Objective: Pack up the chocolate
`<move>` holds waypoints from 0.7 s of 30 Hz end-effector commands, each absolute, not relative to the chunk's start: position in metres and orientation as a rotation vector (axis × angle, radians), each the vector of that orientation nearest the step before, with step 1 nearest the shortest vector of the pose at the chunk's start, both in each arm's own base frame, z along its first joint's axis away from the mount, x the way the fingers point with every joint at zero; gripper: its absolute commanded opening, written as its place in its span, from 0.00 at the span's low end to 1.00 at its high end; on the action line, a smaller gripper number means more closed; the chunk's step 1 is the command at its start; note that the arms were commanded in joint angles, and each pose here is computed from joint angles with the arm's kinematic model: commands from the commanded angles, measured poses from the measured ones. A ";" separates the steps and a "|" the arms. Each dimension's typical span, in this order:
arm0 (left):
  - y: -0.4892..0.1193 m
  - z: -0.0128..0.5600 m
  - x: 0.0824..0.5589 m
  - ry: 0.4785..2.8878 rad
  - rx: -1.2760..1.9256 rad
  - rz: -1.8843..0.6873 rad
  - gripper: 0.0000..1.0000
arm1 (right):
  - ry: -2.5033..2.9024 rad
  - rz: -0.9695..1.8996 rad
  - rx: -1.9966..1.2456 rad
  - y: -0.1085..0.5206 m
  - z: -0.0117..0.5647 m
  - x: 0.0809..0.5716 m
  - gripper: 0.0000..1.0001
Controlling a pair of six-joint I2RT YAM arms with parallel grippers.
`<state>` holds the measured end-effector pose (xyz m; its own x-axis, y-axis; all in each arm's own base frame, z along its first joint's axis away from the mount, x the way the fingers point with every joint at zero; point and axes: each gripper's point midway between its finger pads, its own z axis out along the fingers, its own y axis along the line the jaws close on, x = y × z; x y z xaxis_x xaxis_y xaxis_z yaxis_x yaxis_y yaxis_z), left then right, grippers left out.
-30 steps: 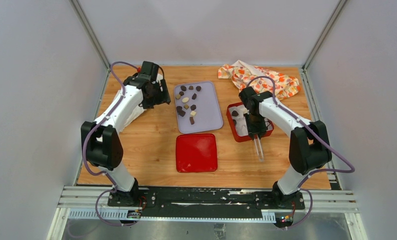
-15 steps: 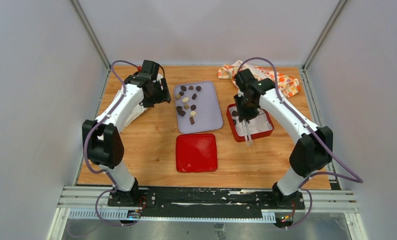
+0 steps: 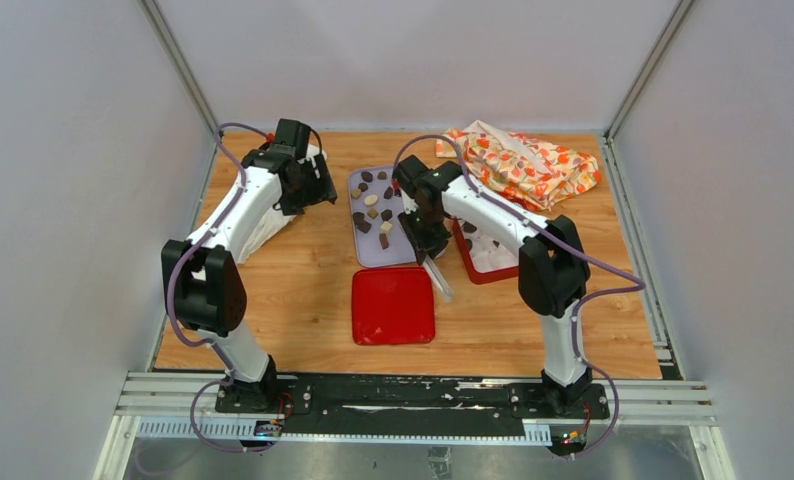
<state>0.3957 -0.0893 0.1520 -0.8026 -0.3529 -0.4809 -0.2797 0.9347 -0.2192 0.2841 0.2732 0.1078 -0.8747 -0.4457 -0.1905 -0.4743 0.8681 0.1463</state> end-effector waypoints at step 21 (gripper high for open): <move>-0.083 0.158 0.387 2.553 -0.423 -0.189 0.78 | 2.967 0.292 -0.929 0.309 0.085 0.254 0.37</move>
